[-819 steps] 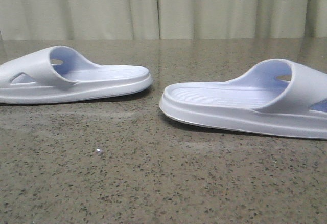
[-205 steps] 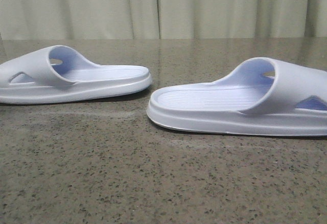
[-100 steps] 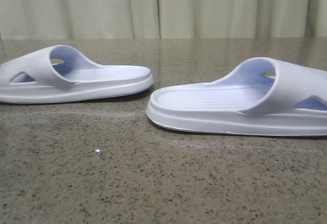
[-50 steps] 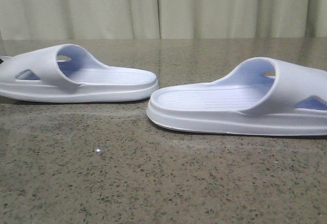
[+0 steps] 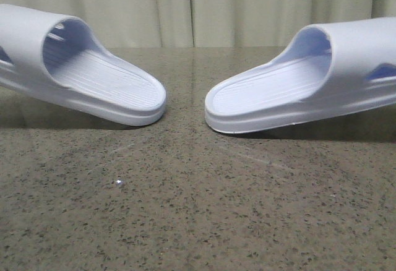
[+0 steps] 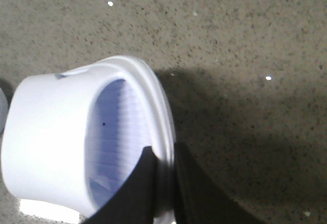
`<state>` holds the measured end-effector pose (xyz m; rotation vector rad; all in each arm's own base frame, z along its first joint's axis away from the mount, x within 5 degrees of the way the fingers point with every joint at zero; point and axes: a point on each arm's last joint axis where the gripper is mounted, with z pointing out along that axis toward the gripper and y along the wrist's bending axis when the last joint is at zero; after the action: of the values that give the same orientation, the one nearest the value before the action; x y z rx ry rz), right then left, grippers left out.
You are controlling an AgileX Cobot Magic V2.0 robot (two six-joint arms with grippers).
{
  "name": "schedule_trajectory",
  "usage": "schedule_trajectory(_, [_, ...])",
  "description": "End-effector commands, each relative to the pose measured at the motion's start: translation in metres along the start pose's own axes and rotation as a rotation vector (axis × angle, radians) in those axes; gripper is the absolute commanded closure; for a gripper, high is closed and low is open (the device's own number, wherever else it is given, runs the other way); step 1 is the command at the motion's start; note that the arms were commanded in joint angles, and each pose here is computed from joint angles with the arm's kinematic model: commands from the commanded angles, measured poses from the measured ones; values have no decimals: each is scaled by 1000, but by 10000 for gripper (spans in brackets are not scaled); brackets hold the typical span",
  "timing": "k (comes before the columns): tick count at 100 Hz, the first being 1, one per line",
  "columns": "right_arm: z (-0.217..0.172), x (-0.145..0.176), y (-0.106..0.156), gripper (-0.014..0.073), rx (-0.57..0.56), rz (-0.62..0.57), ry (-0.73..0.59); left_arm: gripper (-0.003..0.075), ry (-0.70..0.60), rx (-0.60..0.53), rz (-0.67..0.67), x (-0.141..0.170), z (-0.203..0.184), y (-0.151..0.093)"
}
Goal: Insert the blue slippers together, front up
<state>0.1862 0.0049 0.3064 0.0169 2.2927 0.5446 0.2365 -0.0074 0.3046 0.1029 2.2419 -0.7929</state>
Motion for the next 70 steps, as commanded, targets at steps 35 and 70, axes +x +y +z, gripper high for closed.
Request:
schedule_trajectory(35, [-42,-15,36,702,-144,3,-221,705,-84,185,-33,-11,-16,-29])
schedule_trajectory(70, [-30,-20,40,702,-293,47,-227,705,-90,302,-72,-12,-19,-40])
